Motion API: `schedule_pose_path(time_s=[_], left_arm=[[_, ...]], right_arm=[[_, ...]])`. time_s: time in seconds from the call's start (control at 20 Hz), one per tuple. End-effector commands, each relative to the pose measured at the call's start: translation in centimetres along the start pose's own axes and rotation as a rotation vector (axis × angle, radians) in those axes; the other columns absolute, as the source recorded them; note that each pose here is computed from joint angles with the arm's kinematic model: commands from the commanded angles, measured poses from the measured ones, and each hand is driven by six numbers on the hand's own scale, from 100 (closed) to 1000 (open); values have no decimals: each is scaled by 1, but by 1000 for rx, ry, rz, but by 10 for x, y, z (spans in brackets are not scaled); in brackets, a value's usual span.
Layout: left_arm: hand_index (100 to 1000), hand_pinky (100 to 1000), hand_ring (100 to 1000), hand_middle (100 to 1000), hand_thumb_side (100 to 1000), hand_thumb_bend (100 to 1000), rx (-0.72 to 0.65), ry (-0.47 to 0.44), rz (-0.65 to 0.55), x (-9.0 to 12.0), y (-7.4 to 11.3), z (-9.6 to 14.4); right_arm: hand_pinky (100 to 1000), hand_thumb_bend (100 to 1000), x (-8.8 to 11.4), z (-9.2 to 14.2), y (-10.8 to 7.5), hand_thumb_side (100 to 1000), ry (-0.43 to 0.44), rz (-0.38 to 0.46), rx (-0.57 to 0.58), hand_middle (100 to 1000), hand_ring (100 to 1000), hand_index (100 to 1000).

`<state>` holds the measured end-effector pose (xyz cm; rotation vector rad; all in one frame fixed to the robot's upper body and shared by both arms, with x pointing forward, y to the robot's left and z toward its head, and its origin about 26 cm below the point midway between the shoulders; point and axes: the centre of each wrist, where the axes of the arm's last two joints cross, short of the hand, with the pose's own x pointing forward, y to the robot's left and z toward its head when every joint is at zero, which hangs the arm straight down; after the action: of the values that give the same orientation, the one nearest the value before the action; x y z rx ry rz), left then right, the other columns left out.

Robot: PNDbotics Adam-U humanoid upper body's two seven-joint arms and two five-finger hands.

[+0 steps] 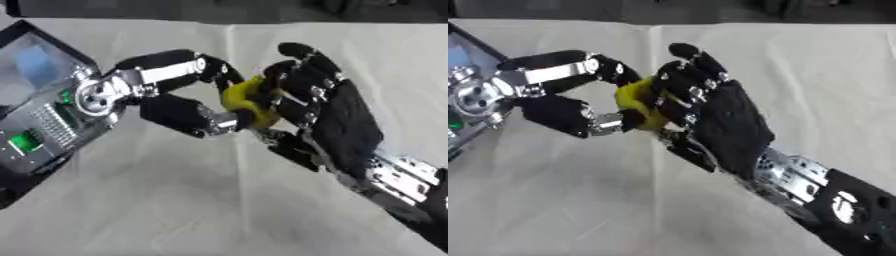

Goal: Pick up the objects with one hand, pass them to the other hand, and then place them into the box on the other side of the table.

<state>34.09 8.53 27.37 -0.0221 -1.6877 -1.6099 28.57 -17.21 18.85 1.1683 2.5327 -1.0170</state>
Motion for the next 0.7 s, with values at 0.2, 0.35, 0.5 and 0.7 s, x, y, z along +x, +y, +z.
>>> schedule_pose_path(time_s=[0.2, 0.35, 0.5, 0.7], left_arm=[[819, 1000, 1000, 585, 609, 268, 35, -6, 6, 1, 11, 3], [761, 1000, 1000, 534, 528, 100, 28, -1, 24, -1, 11, 2], [726, 1000, 1000, 495, 485, 100, 22, 11, 66, -4, 11, 1], [671, 974, 1000, 432, 453, 100, 29, 27, 109, -4, 11, 0]], right_arm=[[757, 203, -1, -4, -4, 100, -20, 2, -13, 484, 586, 548], [764, 202, 0, -3, -4, 100, -19, -2, -12, 485, 586, 549], [783, 205, 0, -3, -4, 100, -23, 0, -8, 496, 597, 560], [796, 216, -1, -3, -4, 100, -27, 12, -2, 511, 609, 575]])
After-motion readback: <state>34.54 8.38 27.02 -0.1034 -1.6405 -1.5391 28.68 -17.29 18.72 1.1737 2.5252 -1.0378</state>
